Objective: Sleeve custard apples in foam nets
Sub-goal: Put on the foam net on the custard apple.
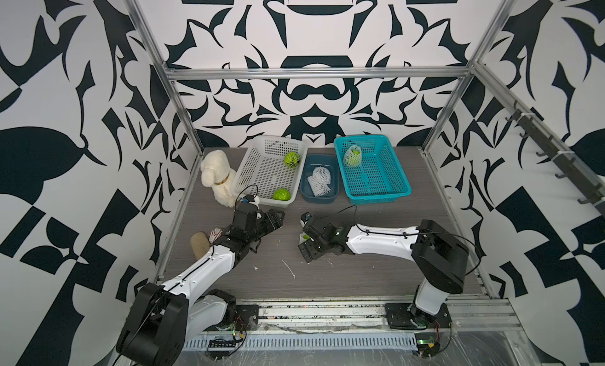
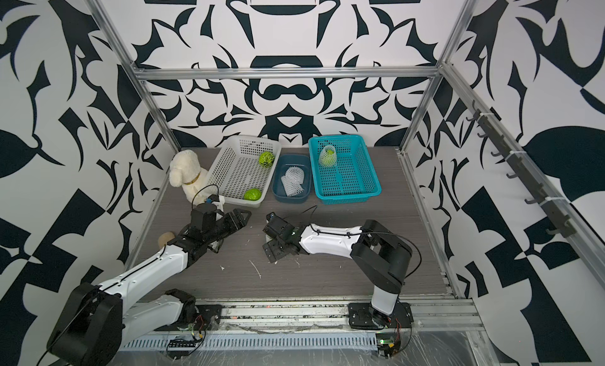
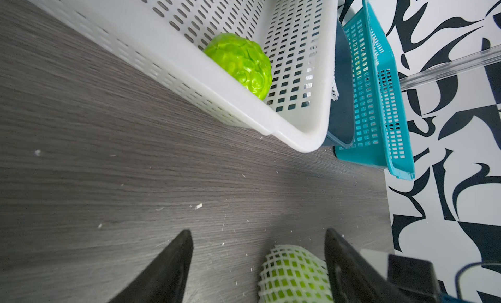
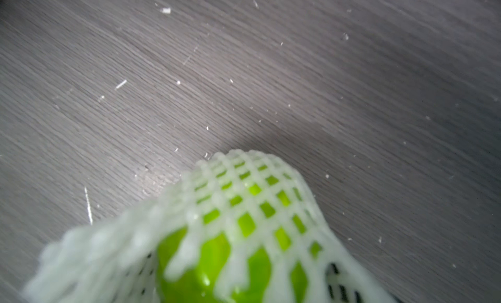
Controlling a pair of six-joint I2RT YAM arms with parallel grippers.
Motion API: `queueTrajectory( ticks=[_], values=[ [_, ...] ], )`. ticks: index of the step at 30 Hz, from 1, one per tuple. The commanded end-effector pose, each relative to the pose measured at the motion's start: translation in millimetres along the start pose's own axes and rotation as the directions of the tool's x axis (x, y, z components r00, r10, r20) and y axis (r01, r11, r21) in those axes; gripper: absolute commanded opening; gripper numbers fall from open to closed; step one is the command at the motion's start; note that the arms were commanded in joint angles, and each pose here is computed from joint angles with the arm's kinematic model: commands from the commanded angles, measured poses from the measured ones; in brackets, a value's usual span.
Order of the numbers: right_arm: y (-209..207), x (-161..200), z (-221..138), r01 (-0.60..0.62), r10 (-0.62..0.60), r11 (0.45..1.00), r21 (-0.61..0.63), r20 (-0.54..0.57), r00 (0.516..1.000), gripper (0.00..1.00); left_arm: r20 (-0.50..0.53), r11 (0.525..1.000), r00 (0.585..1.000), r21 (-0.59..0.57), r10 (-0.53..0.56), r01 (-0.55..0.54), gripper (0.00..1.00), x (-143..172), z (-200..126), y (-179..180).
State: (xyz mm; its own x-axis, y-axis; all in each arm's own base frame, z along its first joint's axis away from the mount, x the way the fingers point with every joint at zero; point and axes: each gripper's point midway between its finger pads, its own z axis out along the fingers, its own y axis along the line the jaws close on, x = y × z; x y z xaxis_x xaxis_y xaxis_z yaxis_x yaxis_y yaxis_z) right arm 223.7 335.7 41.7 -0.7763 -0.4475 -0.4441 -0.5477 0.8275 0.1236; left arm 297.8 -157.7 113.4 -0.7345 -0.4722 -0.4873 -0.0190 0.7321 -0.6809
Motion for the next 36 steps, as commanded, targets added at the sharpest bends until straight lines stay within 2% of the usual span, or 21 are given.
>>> queueTrajectory(
  ticks=[1,7,16,22,26,33,36],
  values=[
    [3,-11,-13,-0.009,0.009,1.0,-0.001,0.039,0.999,0.99,0.004,1.0,1.0,0.016,-0.002,0.002,0.78,1,-3,1],
    [0,-21,-32,0.007,-0.011,0.998,0.069,0.05,0.999,1.0,0.017,1.0,1.0,0.017,-0.006,0.006,0.78,0,-7,2],
    [10,-21,-21,0.025,-0.026,0.997,0.074,0.019,0.999,1.0,0.021,1.0,1.0,0.017,-0.009,0.009,0.78,-1,-10,2],
    [6,-10,-6,0.018,-0.017,0.996,0.088,-0.008,1.0,0.88,0.025,1.0,1.0,0.018,-0.012,0.011,0.78,-3,-11,2],
    [-1,-8,1,0.012,-0.012,0.992,0.122,0.002,1.0,0.85,0.023,1.0,1.0,0.017,-0.015,0.015,0.78,-3,-11,1],
    [-1,-3,7,0.011,-0.009,0.992,0.123,-0.014,1.0,0.99,0.026,1.0,1.0,0.019,-0.016,0.015,0.77,-6,-10,-1],
    [-1,-10,-2,0.006,-0.007,0.992,0.124,0.008,1.0,1.0,0.028,1.0,1.0,0.02,-0.014,0.014,0.77,-7,-10,-2]
  ],
)
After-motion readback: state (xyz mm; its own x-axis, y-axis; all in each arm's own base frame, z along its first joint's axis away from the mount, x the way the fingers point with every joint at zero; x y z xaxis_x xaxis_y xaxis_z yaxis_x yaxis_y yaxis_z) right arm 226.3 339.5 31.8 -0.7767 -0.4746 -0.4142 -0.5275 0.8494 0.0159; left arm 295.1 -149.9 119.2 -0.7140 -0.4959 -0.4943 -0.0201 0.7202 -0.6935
